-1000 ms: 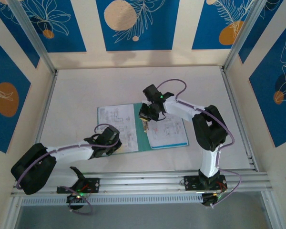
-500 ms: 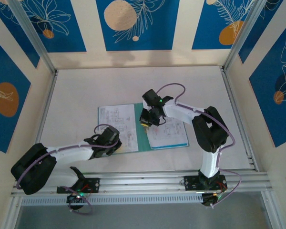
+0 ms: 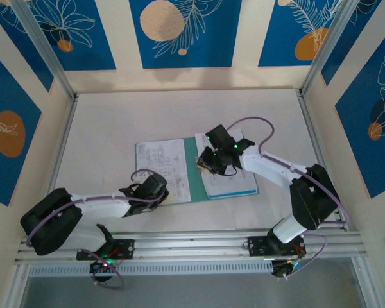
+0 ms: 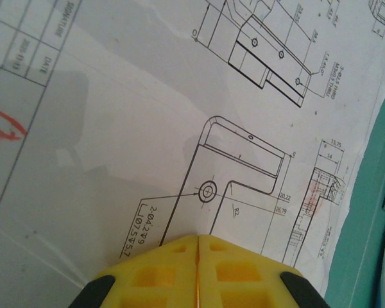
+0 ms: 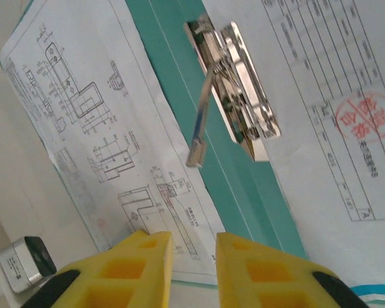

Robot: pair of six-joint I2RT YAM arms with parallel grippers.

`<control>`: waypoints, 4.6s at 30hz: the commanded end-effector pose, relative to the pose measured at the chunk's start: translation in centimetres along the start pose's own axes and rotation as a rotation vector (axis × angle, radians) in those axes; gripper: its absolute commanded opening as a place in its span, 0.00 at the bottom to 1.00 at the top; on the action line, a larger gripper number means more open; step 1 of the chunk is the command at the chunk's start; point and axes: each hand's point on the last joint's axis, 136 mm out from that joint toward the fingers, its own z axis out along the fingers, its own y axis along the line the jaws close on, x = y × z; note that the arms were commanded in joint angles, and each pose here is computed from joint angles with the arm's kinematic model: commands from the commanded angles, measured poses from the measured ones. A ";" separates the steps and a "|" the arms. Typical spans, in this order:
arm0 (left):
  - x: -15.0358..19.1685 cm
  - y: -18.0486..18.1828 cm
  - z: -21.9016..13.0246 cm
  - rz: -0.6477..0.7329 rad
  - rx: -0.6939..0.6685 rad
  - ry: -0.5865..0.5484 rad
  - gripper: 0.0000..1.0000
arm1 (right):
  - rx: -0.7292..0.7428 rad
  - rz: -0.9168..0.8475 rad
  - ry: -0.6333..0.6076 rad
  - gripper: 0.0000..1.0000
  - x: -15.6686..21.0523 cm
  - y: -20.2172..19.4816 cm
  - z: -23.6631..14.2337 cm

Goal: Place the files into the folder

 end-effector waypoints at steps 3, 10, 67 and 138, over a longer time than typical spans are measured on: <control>1.7 2.6 0.8 -0.014 -0.090 0.003 0.07 | -0.176 0.235 -0.020 0.30 -0.3 0.0 0.1; 3.4 0.5 1.6 -0.073 -0.025 -0.027 0.07 | -0.271 0.406 -0.056 0.33 -2.3 -1.5 0.2; 10.5 -4.7 5.2 -0.076 0.085 0.025 0.05 | -0.242 0.494 -0.055 0.19 -8.2 -6.2 1.0; 9.8 -3.9 4.8 -0.081 0.079 0.008 0.04 | -0.098 0.497 -0.082 0.00 -7.4 -11.0 3.9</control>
